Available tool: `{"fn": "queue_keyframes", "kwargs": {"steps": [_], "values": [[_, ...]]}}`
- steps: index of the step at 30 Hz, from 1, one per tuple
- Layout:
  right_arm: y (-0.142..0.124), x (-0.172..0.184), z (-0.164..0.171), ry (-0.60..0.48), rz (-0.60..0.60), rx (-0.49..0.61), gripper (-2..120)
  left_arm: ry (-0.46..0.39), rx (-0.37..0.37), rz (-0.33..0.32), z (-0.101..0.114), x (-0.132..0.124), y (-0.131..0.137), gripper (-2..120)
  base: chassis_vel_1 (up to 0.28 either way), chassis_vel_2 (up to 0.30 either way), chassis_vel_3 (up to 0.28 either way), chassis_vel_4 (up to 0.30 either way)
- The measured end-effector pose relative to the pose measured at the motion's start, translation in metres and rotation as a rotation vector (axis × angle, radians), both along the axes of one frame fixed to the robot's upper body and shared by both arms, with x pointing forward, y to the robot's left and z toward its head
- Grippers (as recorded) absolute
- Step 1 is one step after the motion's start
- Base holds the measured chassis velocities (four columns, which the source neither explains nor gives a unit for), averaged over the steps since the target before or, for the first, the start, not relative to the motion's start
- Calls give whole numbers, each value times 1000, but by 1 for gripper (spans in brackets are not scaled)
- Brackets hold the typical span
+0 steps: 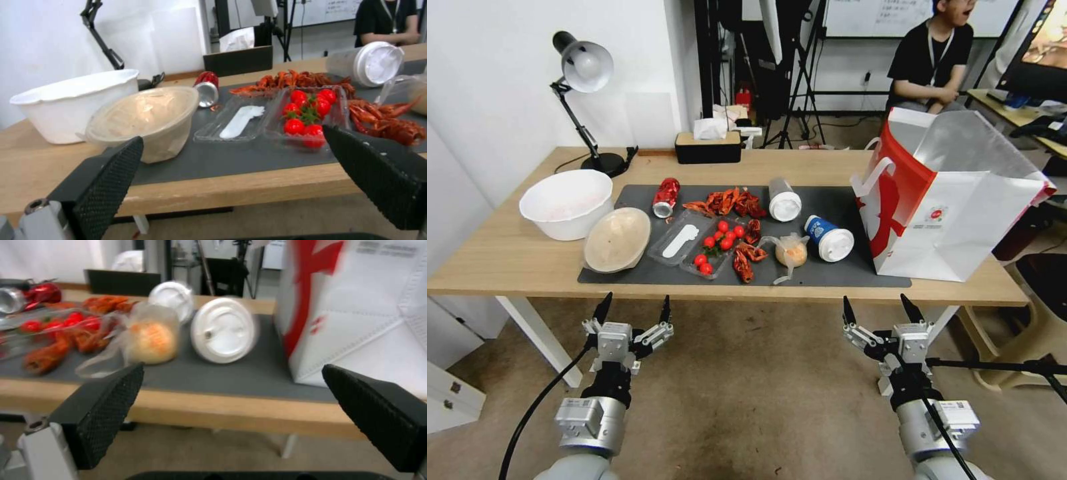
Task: Pick up the trash from the table and place it into the takeout bag.
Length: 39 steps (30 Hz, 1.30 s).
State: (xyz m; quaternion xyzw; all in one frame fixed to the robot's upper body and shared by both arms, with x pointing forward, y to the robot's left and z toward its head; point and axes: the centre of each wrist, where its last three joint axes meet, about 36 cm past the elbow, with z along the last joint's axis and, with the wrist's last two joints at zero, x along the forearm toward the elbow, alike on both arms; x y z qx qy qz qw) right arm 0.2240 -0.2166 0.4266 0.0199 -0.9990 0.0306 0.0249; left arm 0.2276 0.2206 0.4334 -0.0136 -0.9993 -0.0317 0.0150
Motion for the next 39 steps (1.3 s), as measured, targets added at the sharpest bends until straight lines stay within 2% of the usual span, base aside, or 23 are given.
{"fn": "queue_keyframes", "kwargs": {"steps": [1,2,3,5,6,25,39], "values": [[14,-7,-14,40,29,11,100,26,-16,8,-2,-1,-8,100,0,0,0,0],[14,-7,-14,40,29,11,100,26,-16,8,-2,-1,-8,100,0,0,0,0],[34,-19,-32,108,67,34,100,110,-59,21,-9,-6,-33,100,0,0,0,0],[38,-20,-35,114,78,39,100,200,-102,32,-13,-12,-63,100,0,0,0,0],[38,-20,-35,112,78,39,100,211,-117,32,-14,-13,-70,100,0,0,0,0],[37,-17,-28,87,73,38,100,185,-133,34,-13,-13,-73,100,0,0,0,0],[30,-13,-7,40,78,55,100,137,-139,39,-3,-12,-66,100,0,0,0,0]]}}
